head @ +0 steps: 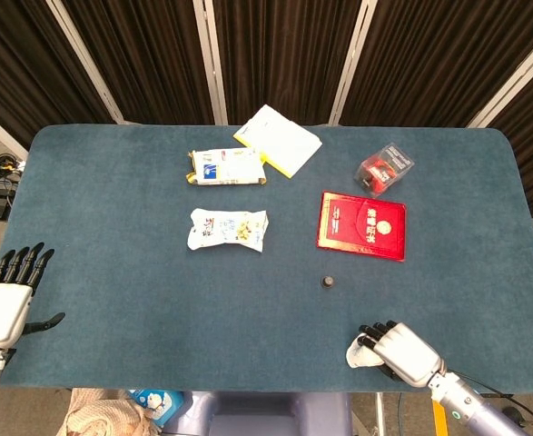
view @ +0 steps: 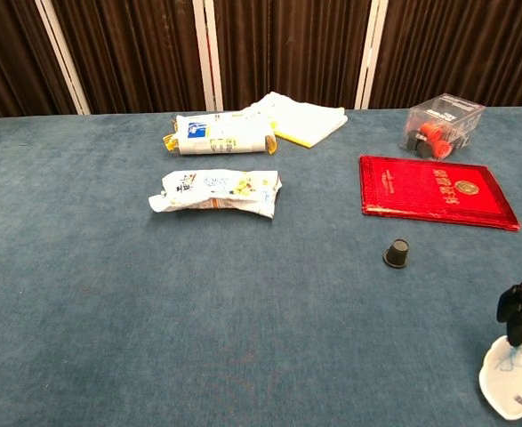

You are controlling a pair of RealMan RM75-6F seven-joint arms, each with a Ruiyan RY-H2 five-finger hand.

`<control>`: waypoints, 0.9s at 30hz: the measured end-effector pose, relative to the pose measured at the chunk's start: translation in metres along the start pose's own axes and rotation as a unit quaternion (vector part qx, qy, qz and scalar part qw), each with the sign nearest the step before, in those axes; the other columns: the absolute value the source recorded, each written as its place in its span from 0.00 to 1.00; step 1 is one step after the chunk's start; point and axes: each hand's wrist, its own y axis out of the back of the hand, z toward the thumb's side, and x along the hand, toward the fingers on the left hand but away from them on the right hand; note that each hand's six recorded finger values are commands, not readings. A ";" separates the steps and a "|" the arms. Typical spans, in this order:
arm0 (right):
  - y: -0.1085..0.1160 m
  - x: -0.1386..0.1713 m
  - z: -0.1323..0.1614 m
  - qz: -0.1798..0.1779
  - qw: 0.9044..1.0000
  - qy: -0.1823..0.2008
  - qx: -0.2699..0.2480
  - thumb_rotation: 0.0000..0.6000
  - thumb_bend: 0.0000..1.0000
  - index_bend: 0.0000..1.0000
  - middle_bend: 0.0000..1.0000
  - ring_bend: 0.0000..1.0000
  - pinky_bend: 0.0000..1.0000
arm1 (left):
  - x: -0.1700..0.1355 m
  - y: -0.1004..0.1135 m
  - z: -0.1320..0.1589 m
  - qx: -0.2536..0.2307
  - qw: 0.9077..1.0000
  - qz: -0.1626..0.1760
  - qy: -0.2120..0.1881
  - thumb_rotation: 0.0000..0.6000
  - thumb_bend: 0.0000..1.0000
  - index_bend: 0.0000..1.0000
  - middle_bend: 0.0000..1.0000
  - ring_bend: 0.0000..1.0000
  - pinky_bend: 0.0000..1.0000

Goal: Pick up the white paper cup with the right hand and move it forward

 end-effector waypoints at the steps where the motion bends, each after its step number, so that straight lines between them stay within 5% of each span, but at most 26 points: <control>1: 0.001 0.000 0.000 -0.001 1.000 0.000 0.000 1.00 0.45 0.38 0.28 0.35 0.50 | 0.000 0.000 0.000 0.000 1.000 0.000 0.000 1.00 0.00 0.00 0.00 0.00 0.00; 19: 0.063 -0.031 -0.034 -0.099 0.993 -0.063 0.007 1.00 0.45 0.38 0.28 0.35 0.50 | 0.001 -0.001 0.000 -0.003 1.000 -0.002 0.001 1.00 0.00 0.00 0.00 0.00 0.00; 27: 0.062 -0.053 -0.039 -0.100 0.992 -0.075 0.006 1.00 0.45 0.38 0.28 0.35 0.50 | 0.002 -0.001 0.001 -0.005 1.000 -0.003 0.001 1.00 0.00 0.00 0.00 0.00 0.00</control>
